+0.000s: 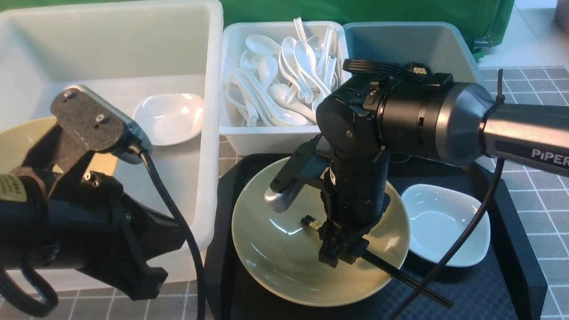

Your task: On grey table put chopsticks spoon bowls plates into blue grey white boxes.

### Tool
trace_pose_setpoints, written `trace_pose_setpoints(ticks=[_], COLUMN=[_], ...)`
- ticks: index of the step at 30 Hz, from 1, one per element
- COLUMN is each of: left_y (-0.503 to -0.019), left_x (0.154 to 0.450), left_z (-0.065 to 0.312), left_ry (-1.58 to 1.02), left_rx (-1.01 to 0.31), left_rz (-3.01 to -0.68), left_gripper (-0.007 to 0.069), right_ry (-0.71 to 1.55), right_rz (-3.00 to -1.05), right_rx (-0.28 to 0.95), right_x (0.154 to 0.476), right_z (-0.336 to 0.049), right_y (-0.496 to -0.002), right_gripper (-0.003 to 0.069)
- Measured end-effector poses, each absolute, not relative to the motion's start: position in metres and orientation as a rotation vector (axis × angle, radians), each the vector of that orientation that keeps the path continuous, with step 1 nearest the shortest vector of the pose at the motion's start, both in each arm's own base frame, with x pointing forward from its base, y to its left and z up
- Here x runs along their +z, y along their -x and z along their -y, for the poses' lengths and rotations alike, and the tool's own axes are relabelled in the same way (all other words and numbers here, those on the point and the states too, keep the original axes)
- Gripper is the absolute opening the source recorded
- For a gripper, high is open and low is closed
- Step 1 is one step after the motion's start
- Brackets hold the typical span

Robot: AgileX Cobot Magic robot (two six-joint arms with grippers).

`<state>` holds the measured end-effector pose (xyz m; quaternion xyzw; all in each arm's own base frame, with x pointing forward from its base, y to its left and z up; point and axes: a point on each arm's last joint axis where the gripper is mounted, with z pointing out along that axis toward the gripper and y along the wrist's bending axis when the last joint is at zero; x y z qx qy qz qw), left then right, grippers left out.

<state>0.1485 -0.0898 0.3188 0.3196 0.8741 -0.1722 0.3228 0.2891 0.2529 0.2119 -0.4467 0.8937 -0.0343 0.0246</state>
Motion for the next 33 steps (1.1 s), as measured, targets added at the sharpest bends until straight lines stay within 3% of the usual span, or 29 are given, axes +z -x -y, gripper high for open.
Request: trace_pose_setpoints(ticks=[2, 3, 6, 15, 23, 27, 33], left_y=[-0.149, -0.149, -0.150, -0.150, -0.157, -0.187, -0.234], left_x=[0.319, 0.319, 0.320, 0.320, 0.324, 0.344, 0.380], left_z=[0.090, 0.090, 0.090, 0.090, 0.093, 0.106, 0.124], left_ry=[-0.837, -0.835, -0.829, -0.826, -0.733, -0.710, -0.681], left_rx=[-0.452, -0.451, -0.449, -0.449, -0.486, -0.502, -0.489], left_rz=[-2.292, -2.290, -2.281, -2.280, -2.247, -2.216, -2.108], left_gripper=[-0.0011, -0.0011, -0.0011, -0.0011, -0.0011, -0.0011, -0.0011], right_ry=[1.378, 1.380, 1.390, 1.385, 1.265, 1.014, 0.655], right_rz=[-2.769, -2.771, -2.768, -2.746, -2.538, -2.445, -2.380], right_rx=[-0.091, -0.079, -0.064, -0.055, -0.102, -0.142, -0.111], right_x=[0.212, 0.212, 0.212, 0.222, 0.303, 0.347, 0.357], right_z=[-0.254, -0.254, -0.255, -0.254, -0.231, -0.188, -0.140], right_y=[-0.289, -0.288, -0.288, -0.286, -0.278, -0.293, -0.334], right_gripper=[0.0319, 0.0246, 0.0153, 0.0154, 0.0154, 0.0154, 0.0154])
